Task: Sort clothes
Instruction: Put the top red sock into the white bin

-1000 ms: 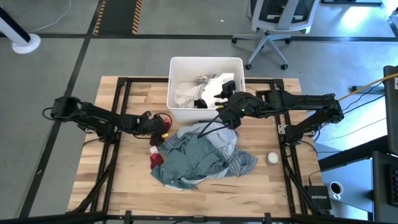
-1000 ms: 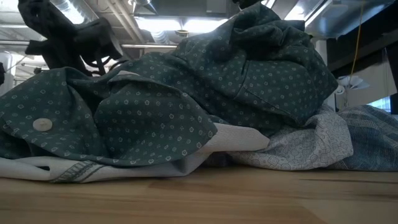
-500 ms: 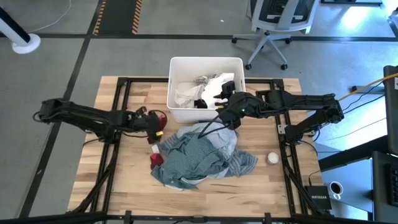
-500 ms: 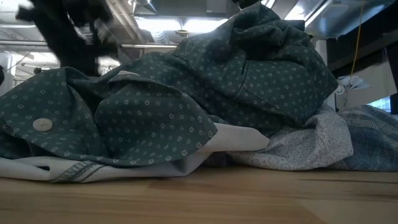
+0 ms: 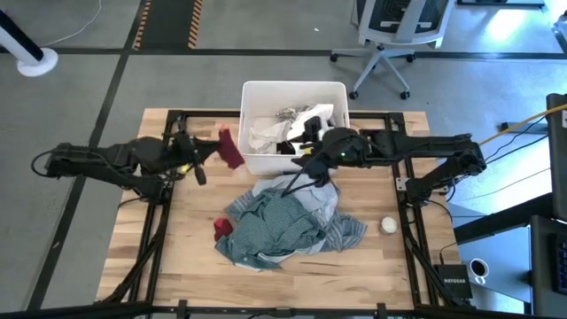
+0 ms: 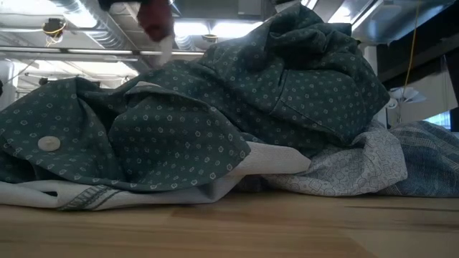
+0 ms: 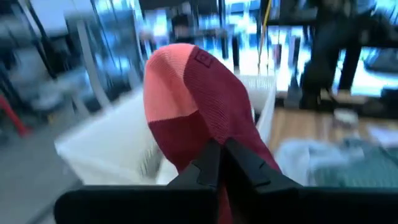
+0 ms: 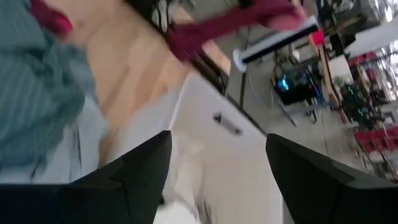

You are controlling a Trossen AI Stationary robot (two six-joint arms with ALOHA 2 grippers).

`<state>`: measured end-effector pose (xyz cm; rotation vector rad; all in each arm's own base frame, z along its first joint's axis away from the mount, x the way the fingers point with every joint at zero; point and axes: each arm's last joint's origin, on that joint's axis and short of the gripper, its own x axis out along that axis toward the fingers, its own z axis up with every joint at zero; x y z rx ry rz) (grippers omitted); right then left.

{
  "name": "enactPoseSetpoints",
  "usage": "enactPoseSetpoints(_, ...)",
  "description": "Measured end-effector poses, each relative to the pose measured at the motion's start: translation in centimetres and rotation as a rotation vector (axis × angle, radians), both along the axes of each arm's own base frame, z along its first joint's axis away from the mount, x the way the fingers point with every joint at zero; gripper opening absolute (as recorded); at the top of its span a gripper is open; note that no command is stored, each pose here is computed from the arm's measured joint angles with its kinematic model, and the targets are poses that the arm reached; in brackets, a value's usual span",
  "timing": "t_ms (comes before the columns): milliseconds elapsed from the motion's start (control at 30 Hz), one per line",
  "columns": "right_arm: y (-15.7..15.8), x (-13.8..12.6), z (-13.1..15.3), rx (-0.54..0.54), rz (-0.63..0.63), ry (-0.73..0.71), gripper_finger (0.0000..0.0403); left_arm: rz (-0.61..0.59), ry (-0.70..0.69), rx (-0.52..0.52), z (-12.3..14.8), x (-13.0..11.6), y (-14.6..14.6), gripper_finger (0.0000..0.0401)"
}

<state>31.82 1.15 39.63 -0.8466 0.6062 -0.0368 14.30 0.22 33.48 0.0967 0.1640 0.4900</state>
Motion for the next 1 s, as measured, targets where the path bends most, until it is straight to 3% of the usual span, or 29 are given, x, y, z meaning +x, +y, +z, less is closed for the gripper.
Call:
enactPoseSetpoints(200, 0.3, 2.9, -1.1, 0.06, 0.035, -0.085, 0.028, -0.002, -0.169, 0.117, 2.2, 0.7, 0.0, 0.0006)
enactPoseSetpoints(500, 0.5, 6.5, -2.3, 0.149, -0.008, -0.252, 0.028, -0.014, -0.206, 0.169, 2.3, 2.9, -0.2, 0.0007)
enactPoseSetpoints(633, 0.1, 7.0, -1.8, 0.159, -0.07, -0.353, 0.028, -0.07, -0.207, 0.172, 2.2, 3.3, -0.4, 0.0007)
enactPoseSetpoints(767, -0.3, 7.2, -1.2, 0.202, -0.028, -0.417, 0.028, -0.095, -0.221, 0.174, 2.2, 3.7, -0.6, 0.0007)
enactPoseSetpoints(1000, -1.0, 7.8, -2.0, 0.291, 0.001, -0.405, 0.028, -0.152, -0.232, 0.218, 2.0, 5.2, -1.0, 0.0007)
